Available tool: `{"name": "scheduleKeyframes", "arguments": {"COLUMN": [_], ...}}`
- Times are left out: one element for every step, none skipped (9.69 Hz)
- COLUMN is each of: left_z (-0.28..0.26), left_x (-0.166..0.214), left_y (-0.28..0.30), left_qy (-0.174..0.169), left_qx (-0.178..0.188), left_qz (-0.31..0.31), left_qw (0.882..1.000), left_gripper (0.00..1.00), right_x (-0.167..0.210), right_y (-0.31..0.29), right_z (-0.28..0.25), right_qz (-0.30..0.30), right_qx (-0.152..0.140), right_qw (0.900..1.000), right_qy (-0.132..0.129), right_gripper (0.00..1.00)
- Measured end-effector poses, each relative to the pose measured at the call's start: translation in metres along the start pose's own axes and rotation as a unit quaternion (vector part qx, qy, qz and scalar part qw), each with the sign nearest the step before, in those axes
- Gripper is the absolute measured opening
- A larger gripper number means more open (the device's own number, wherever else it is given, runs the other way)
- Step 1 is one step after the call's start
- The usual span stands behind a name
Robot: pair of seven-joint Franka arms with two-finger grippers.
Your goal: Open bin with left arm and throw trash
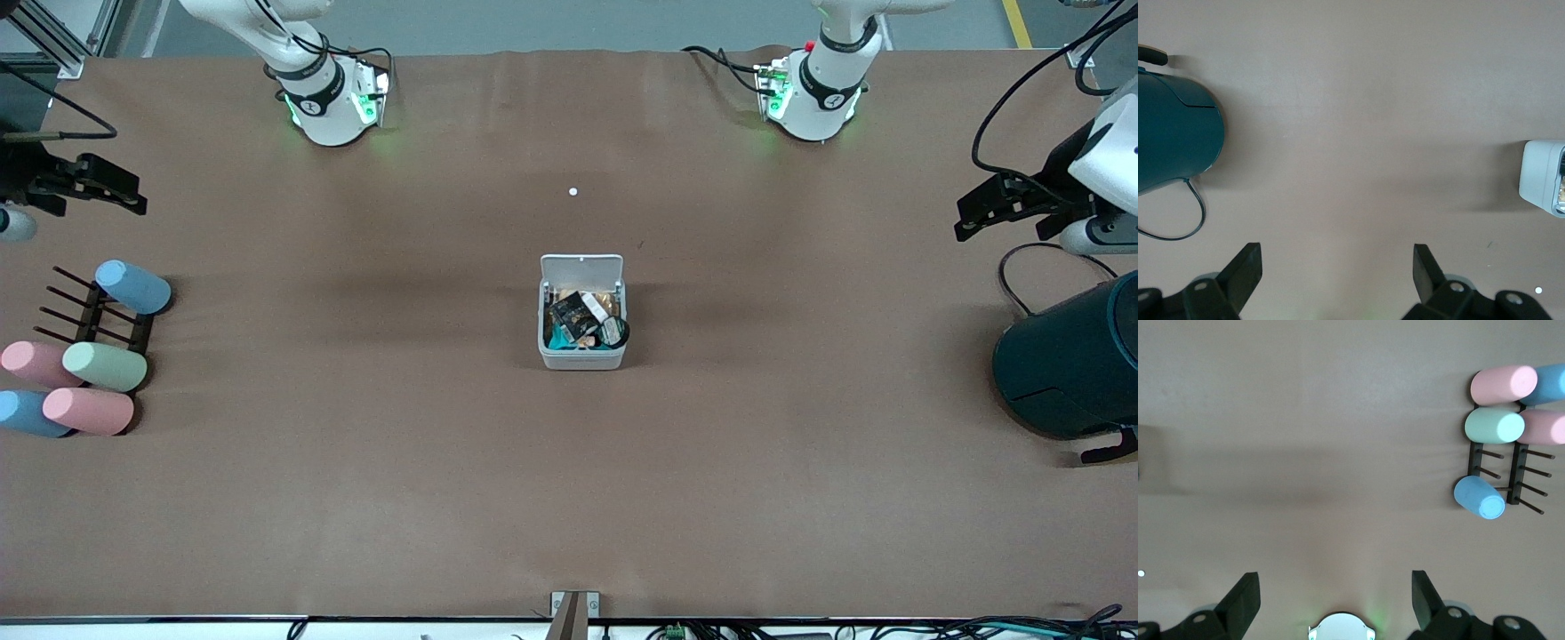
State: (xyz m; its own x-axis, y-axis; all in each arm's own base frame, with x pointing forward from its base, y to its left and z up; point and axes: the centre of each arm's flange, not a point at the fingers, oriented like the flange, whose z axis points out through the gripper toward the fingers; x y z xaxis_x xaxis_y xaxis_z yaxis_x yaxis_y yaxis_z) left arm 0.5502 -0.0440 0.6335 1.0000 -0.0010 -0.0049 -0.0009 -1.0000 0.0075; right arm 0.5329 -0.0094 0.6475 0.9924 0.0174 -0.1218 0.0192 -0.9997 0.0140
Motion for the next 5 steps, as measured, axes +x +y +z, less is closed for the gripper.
{"name": "scheduleKeyframes", "arguments": {"left_z": [0.0, 0.001, 0.001, 0.001, 0.001], "left_x": [0.0, 0.0, 0.0, 0.0, 0.001], "left_y": [0.0, 0.0, 0.0, 0.0, 0.0], "left_qy": [0.0, -0.001, -0.001, -0.001, -0.001], "left_qx": [0.0, 0.0, 0.0, 0.0, 0.0], "left_qz": [0.0, 0.0, 0.001, 0.001, 0.001], "left_qw": [1.0, 1.0, 1.0, 1.0, 1.0], "left_gripper": [1.0, 1.0, 1.0, 1.0, 1.0], "right_x": [-0.001, -0.002, -0.001, -0.001, 0.0], "right_y": [0.003, 0.007, 0.012, 0.016, 0.016], "right_z": [-0.007, -0.011, -0.012, -0.013, -0.013], "right_qz": [0.001, 0.002, 0.004, 0.006, 0.006], "right_qx": [0.0, 0.001, 0.003, 0.004, 0.004], "right_qw": [1.0, 1.0, 1.0, 1.0, 1.0], "right_qy": [0.008, 0.012, 0.017, 0.021, 0.022], "right_gripper": [1.0, 1.0, 1.0, 1.0, 1.0]}}
